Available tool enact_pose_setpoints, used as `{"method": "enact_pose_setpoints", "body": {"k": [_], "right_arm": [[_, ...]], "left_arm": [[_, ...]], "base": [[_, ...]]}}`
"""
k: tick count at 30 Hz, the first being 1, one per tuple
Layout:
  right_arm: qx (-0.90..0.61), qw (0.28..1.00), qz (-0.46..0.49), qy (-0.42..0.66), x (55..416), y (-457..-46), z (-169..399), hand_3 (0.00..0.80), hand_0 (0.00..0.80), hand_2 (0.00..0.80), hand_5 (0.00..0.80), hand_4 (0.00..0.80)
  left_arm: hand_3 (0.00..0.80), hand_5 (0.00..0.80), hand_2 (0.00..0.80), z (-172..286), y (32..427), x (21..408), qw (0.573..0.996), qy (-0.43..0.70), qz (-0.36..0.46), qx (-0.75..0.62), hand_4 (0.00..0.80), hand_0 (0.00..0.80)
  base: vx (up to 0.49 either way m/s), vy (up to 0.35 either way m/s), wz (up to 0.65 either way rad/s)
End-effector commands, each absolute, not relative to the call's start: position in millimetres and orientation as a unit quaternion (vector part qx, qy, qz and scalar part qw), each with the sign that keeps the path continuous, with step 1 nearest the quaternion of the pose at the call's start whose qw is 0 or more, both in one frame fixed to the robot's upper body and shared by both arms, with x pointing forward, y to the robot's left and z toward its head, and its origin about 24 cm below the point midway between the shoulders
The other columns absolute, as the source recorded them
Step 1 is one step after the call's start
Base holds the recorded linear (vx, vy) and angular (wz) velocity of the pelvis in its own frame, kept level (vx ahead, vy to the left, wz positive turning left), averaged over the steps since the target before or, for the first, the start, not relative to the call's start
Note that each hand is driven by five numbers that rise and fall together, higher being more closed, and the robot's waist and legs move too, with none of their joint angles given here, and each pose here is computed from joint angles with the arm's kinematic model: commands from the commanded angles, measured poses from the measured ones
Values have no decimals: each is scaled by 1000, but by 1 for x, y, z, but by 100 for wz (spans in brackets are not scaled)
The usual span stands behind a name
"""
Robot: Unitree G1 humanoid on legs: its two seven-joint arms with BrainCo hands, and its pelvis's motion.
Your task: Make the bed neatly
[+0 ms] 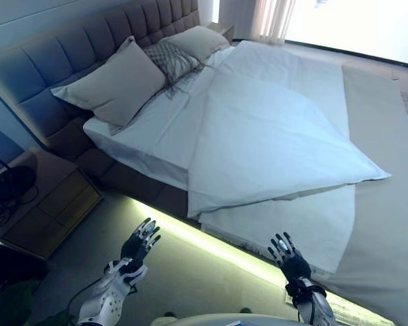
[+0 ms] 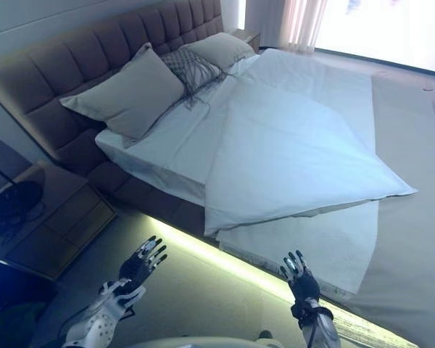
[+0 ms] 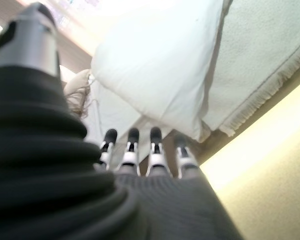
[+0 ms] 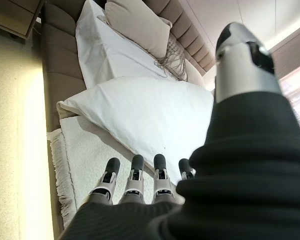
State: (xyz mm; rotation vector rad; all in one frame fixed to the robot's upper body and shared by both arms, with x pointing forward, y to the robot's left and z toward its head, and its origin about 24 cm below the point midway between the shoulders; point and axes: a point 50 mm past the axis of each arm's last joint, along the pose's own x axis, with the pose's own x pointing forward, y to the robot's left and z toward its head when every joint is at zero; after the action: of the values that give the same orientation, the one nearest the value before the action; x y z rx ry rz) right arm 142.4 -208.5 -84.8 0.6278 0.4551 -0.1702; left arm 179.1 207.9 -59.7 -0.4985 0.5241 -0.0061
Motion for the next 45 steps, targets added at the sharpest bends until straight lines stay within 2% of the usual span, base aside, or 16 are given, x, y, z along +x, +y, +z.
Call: {"method": "enact_pose_setpoints", "body": {"k": [1,16,26,32,37,42,45], "right_arm": [[307,934,-53,174,159,-207,-65,0,0,0,0,0],[299,934,-77,177,160,-209,-67,0,0,0,0,0],[288,936,-67,190,144,-218,-66,0,0,0,0,0],[285,938,-58,190,153,-227,-64,0,0,0,0,0],[290,940,-62,167,171,-218,-59,0,0,0,0,0],[297,933,-48,196,149,-208,-67,0,0,0,0,0],[318,928,-50,187,147,-204,-67,0,0,0,0,0]], "left_arm": [[0,0,0,-43,211,193,950,207,-28,-232,0,0],[0,0,0,-38,218,193,957,181,-4,-225,0,0],[0,0,0,-39,225,172,955,171,-6,-240,0,0],[0,0,0,-41,222,176,952,165,7,-258,0,0],[0,0,0,-43,219,184,951,169,9,-257,0,0],[0,0,0,-39,231,179,952,178,32,-246,0,0],[0,0,0,-42,240,173,954,185,42,-234,0,0]], "base": [[0,0,0],[2,-2,0],[16,-46,0],[-39,-13,1],[48,131,-3],[219,151,2],[139,174,3]]}}
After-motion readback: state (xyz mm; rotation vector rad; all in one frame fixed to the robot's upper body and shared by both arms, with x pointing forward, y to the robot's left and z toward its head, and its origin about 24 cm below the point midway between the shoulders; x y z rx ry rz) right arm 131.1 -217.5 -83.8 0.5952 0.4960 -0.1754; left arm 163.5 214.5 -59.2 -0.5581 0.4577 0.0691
